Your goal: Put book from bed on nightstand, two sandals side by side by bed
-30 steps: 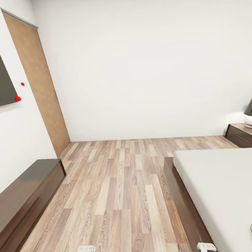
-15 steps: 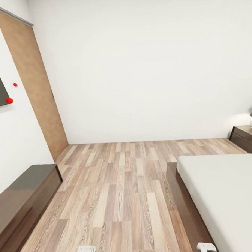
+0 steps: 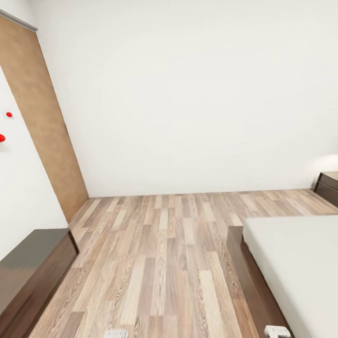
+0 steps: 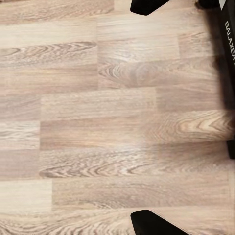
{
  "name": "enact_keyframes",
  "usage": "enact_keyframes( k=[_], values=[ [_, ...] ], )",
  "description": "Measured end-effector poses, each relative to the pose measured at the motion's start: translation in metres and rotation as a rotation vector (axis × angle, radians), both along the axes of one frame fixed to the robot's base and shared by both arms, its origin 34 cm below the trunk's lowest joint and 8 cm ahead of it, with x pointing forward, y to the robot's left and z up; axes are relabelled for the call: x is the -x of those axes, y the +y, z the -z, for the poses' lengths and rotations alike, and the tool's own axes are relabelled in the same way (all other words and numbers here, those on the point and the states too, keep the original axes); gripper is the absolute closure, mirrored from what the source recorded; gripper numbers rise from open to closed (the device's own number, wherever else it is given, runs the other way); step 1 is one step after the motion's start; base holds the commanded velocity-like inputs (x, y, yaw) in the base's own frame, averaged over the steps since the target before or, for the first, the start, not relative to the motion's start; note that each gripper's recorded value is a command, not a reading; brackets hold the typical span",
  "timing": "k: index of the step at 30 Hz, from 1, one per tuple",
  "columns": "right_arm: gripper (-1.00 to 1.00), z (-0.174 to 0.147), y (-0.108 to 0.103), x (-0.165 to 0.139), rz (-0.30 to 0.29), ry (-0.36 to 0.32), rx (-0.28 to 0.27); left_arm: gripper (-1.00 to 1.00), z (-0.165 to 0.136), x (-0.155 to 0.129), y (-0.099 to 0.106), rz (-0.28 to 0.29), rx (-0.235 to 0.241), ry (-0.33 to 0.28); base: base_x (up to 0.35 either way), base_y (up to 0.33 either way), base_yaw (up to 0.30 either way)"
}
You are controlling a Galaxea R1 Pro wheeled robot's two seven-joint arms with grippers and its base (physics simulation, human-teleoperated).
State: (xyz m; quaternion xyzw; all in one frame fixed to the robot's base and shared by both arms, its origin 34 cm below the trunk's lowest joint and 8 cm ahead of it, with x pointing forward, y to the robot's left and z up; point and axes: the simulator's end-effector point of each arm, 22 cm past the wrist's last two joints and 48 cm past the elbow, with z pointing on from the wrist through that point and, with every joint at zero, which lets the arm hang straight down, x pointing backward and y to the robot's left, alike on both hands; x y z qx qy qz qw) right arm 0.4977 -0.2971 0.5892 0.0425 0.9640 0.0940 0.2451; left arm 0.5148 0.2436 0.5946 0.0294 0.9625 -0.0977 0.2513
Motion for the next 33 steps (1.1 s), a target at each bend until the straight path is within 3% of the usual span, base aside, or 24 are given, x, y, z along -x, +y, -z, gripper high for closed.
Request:
enact_keyframes(
  k=[28, 33],
  values=[
    [-1.0, 0.0, 0.0002, 0.0, 0.0, 0.0, 0.0, -1.0, 0.0, 0.0, 0.0003, 0.0, 0.0, 0.0, 0.328, 0.079, 0.0],
    [-1.0, 0.0, -0.0003, 0.0001, -0.001, 0.0, 0.001, -1.0, 0.0, 0.0, 0.0, 0.0, 0.0, 0.0, 0.326, 0.084, -0.152]
  ],
)
